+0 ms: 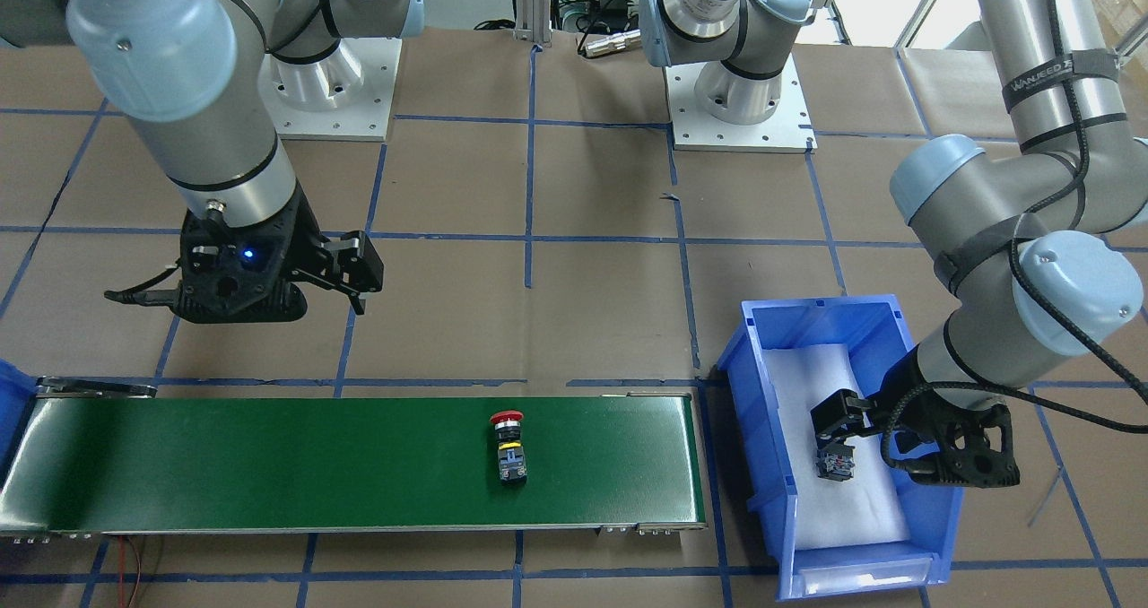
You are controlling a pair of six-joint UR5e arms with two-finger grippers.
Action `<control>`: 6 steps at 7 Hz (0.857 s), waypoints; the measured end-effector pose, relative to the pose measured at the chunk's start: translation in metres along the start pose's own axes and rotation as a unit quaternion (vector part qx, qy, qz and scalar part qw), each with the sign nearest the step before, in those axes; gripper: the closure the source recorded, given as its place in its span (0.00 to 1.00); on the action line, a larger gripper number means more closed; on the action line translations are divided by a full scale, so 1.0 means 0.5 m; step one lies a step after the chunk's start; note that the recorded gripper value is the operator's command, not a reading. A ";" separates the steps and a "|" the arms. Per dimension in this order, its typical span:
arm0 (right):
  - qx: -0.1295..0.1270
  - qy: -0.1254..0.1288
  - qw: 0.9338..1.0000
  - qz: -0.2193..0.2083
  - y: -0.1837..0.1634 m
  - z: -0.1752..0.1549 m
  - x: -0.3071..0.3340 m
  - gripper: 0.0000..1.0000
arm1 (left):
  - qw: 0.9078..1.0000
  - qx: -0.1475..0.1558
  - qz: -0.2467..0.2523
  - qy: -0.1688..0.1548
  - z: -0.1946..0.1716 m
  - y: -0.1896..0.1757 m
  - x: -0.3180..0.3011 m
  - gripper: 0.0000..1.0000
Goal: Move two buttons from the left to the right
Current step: 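Return the left gripper to the bin while the right gripper reaches the red button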
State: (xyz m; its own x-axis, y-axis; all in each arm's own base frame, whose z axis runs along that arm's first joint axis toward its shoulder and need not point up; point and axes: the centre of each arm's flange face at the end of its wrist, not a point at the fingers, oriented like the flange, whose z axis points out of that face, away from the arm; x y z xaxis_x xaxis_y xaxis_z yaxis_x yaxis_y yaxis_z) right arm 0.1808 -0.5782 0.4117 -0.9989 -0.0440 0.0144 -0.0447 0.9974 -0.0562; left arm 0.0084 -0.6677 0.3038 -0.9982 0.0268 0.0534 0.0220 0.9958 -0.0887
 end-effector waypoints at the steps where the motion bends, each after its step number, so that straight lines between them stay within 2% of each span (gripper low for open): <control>1: 0.004 -0.002 1.000 0.011 -0.035 0.023 -0.017 0.00 | 1.000 0.000 -0.005 0.000 0.015 0.006 -0.027 0.10; 3: 0.006 -0.005 1.000 0.011 -0.127 0.076 -0.079 0.00 | 1.000 -0.011 -0.010 0.002 0.053 0.023 -0.041 0.10; 4: 0.005 -0.005 1.000 0.016 -0.167 0.114 -0.126 0.00 | 1.000 -0.017 -0.012 0.003 0.073 0.026 -0.042 0.15; 6: 0.003 -0.006 1.000 0.025 -0.214 0.192 -0.200 0.00 | 0.999 -0.029 -0.011 0.006 0.104 0.028 -0.037 0.19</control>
State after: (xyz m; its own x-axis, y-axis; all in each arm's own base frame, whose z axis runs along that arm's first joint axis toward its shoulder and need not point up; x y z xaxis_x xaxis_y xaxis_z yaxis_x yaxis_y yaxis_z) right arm 0.2843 -0.6860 0.3205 -1.0000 0.0057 -0.0002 0.0057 0.9980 -0.0627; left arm 0.0242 -0.6588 0.2499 -0.9978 0.0048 0.0667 0.0029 0.9996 -0.0295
